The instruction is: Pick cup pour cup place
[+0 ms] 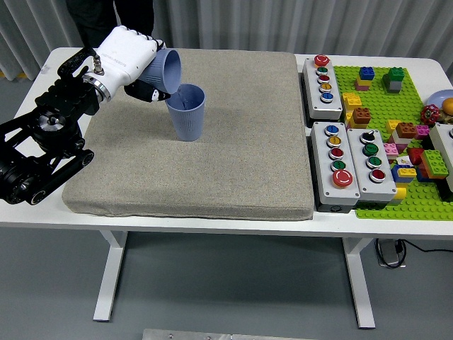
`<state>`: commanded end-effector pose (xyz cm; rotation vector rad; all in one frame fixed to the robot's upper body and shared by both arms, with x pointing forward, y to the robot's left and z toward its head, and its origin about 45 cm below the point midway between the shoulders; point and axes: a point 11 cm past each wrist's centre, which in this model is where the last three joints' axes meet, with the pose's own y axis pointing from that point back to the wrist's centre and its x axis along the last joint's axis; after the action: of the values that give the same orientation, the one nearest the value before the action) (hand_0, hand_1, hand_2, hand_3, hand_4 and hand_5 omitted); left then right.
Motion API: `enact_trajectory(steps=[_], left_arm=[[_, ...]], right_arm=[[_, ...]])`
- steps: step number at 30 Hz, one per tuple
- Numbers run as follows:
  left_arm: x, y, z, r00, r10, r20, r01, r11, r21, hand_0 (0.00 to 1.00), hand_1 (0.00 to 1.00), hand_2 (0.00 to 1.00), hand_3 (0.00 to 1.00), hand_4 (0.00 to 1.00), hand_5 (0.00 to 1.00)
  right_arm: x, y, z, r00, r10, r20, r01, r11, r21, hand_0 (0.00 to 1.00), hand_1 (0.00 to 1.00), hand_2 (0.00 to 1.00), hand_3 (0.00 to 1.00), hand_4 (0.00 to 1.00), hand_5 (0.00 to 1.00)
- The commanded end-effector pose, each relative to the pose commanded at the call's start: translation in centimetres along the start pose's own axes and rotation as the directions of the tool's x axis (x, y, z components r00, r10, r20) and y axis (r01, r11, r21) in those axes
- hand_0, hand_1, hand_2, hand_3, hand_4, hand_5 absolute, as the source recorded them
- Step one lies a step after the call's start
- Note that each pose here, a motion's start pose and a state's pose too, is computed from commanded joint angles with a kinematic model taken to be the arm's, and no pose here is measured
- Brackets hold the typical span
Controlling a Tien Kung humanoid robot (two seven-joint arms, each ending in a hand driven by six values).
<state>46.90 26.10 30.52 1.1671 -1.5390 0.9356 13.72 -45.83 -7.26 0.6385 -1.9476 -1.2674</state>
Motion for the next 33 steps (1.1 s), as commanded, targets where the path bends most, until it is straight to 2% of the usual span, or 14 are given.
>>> enact_trajectory(steps=[33], left_arm=[[1.2,-0.5,0.8,0.998,0.023,0.053,-0.021,0.999,-0.028,0.452,0.426,0.450,0.424,0.757,0.311]], right_arm=[[-0.1,0.1,-0.3,1.000,-0.002,0.006,0.002,1.000,0.005,0.687,0.638,0.588,0.593,0.002,0.148]])
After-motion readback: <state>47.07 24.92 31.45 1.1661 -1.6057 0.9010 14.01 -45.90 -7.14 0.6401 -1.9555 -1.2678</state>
